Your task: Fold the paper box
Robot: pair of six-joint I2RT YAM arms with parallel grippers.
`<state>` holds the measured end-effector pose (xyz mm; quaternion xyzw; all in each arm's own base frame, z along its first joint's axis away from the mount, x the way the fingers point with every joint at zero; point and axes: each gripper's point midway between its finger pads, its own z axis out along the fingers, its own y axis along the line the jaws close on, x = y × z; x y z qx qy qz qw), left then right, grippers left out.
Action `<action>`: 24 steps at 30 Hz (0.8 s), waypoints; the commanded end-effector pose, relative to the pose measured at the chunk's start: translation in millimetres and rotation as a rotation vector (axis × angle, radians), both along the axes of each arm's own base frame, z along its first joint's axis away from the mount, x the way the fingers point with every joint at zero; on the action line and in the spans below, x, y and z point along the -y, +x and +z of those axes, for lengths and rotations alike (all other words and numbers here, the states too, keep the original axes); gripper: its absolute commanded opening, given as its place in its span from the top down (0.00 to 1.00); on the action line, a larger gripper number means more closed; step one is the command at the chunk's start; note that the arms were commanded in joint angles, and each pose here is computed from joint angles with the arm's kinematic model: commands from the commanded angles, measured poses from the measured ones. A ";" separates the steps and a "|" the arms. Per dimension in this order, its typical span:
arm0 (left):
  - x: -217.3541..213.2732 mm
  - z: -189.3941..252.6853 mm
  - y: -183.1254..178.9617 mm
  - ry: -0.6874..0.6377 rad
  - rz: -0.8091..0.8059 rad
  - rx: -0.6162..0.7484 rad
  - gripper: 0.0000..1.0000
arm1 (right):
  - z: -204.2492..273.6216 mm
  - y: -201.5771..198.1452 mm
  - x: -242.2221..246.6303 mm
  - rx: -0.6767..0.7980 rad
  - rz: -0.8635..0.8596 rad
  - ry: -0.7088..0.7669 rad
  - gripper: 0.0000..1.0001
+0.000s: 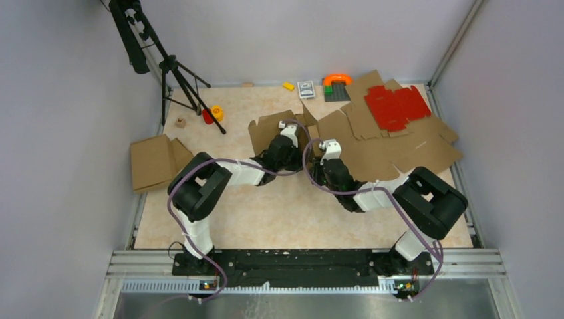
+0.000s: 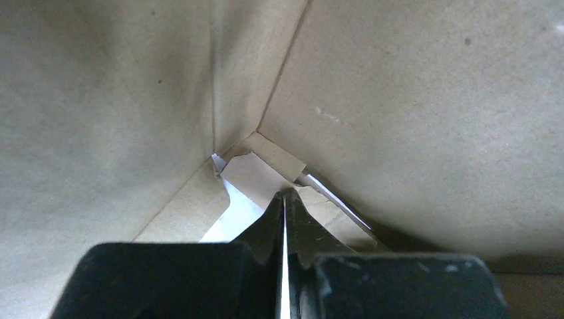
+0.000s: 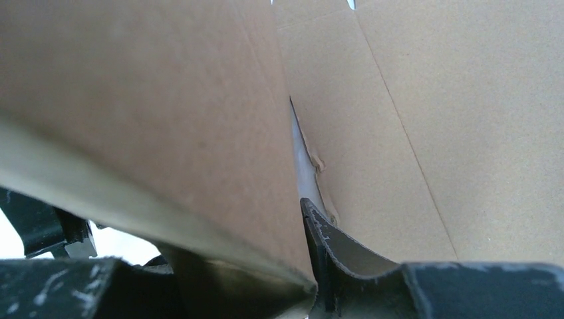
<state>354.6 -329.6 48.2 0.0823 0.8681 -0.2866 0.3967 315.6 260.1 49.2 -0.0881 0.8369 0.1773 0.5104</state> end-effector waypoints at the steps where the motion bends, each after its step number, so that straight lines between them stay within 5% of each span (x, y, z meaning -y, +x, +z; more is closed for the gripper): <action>1: 2.8 -27.1 -8.3 0.053 -0.031 -0.087 1.00 | -19.7 -12.3 2.5 -0.067 0.034 -0.039 0.74; 13: -12.1 -18.3 -19.0 0.072 -0.001 -0.108 0.98 | -26.0 -13.9 7.9 -0.075 0.020 -0.058 0.74; 20: -29.0 16.7 -33.6 -0.008 0.058 -0.095 0.73 | -26.7 -14.6 8.8 -0.073 0.019 -0.059 0.75; 24: -31.6 22.0 -45.8 -0.164 0.150 -0.150 0.53 | -25.9 -14.3 7.7 -0.071 0.020 -0.052 0.75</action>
